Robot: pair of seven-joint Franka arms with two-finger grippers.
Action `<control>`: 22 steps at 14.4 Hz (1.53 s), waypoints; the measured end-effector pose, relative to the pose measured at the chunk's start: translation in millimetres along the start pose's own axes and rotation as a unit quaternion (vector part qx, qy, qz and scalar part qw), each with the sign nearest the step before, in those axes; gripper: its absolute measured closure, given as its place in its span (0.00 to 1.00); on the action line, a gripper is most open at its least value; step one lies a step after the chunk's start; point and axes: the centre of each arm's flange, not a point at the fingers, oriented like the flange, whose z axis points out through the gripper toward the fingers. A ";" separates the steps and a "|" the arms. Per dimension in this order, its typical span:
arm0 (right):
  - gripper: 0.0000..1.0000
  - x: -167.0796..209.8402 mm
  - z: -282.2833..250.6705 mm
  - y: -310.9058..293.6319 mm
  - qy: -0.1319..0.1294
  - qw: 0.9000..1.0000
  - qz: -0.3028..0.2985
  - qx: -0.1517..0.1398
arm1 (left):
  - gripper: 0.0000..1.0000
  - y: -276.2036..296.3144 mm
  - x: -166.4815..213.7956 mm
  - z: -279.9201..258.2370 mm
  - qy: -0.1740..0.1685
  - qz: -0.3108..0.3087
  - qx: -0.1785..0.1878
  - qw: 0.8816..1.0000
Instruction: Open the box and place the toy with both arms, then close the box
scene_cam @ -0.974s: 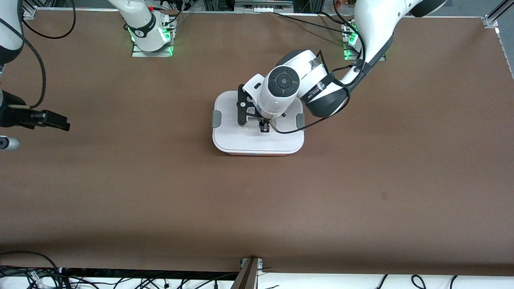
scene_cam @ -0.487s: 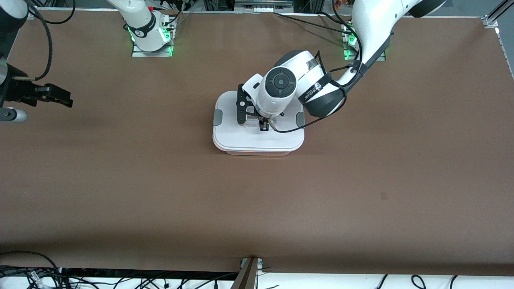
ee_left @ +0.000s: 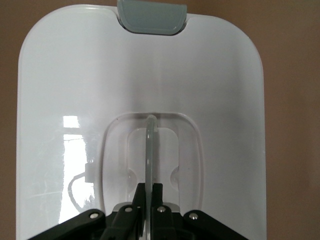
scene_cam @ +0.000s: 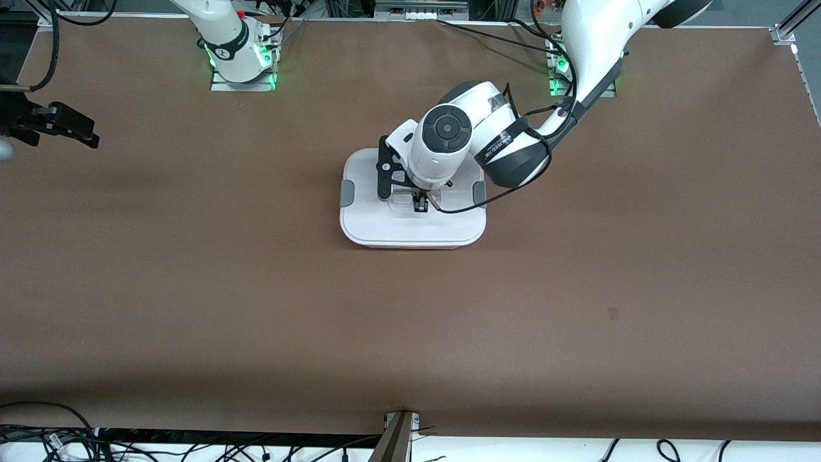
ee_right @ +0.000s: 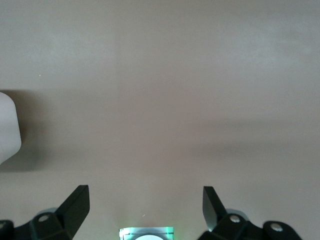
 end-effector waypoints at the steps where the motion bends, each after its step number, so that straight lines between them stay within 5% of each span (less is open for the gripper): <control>1: 0.00 -0.2 1.8 -0.3 -0.003 1.000 0.000 0.000 | 0.93 -0.2 0.8 1.2 0.002 0.000 0.001 1.000; 22: 0.00 5.1 13.4 -11.0 -0.014 1.000 -0.009 0.017 | 0.93 12.3 7.3 6.5 -0.019 0.015 -0.010 1.000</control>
